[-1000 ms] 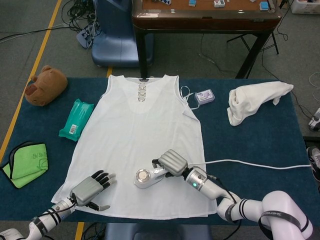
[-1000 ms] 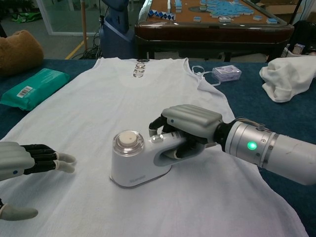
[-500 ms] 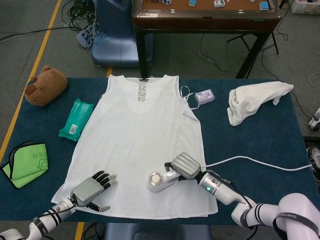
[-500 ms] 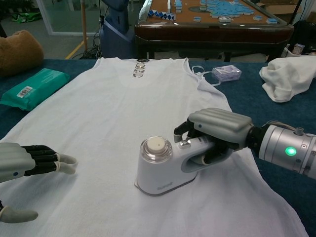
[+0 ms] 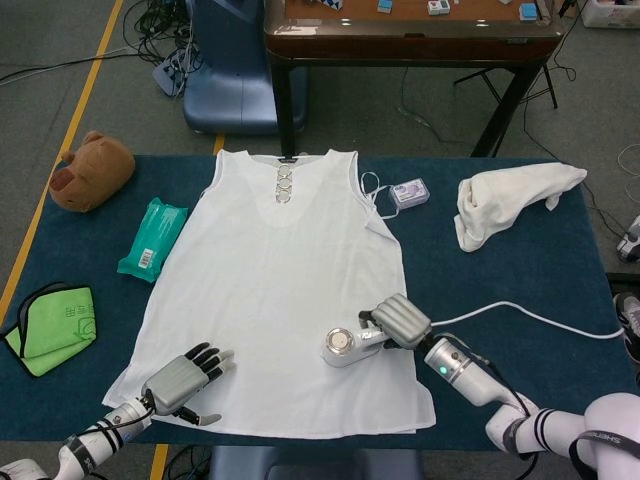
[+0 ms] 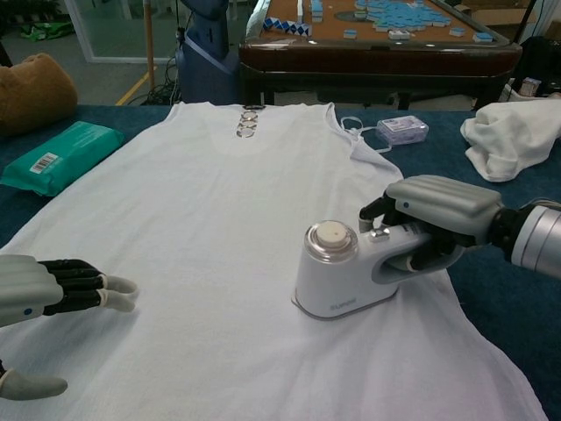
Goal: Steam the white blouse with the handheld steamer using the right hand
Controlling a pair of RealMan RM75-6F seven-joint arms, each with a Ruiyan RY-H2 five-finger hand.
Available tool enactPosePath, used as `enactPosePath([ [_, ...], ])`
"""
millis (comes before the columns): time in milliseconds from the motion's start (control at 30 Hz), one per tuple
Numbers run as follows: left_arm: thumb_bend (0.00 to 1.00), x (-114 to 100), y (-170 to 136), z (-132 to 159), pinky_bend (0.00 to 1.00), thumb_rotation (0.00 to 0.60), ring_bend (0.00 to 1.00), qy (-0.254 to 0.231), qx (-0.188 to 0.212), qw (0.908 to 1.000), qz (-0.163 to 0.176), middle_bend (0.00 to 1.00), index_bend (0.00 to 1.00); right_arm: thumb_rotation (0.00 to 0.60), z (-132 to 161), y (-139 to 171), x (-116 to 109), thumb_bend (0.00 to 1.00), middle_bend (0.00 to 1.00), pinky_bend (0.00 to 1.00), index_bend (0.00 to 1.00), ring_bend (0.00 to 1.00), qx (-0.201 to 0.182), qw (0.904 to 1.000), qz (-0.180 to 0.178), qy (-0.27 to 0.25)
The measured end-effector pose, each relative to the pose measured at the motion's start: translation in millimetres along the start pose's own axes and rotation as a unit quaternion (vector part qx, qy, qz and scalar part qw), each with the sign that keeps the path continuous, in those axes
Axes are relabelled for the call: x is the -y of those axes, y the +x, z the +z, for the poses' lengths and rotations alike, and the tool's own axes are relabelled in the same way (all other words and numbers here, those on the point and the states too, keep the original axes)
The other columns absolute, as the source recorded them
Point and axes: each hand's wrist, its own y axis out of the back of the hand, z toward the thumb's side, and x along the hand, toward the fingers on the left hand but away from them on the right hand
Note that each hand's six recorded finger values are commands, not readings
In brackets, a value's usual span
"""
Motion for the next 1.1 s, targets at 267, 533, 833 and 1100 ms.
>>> enactPosePath([
  [267, 0.17, -1.2, 0.1, 0.1, 0.0, 0.147, 0.0, 0.001, 0.001, 1.0, 0.001, 0.0, 0.02, 0.6, -3.6, -5.6, -7.6, 0.68, 0.92, 0.8, 0.91, 0.87, 0.011, 0.9996, -0.02, -0.017],
  [533, 0.17, -1.3, -0.7, -1.3, 0.0, 0.152, 0.0, 0.001, -0.003, 1.0, 0.001, 0.0, 0.02, 0.6, 19.5, -21.7, -4.5, 0.68, 0.92, 0.8, 0.91, 0.87, -0.013, 0.9994, -0.019, -0.024],
  [833, 0.17, -1.2, -2.2, -1.4, 0.0, 0.156, 0.0, 0.001, -0.005, 1.0, 0.003, 0.0, 0.02, 0.6, 43.5, -19.5, 7.0, 0.68, 0.92, 0.8, 0.91, 0.87, -0.048, 0.9986, 0.002, -0.023],
  [1100, 0.17, -1.0, -1.7, -0.5, 0.0, 0.154, 0.0, 0.001, -0.002, 1.0, 0.003, 0.0, 0.02, 0.6, 44.9, -0.4, 11.6, 0.68, 0.92, 0.8, 0.91, 0.87, -0.06, 0.998, 0.009, -0.013],
])
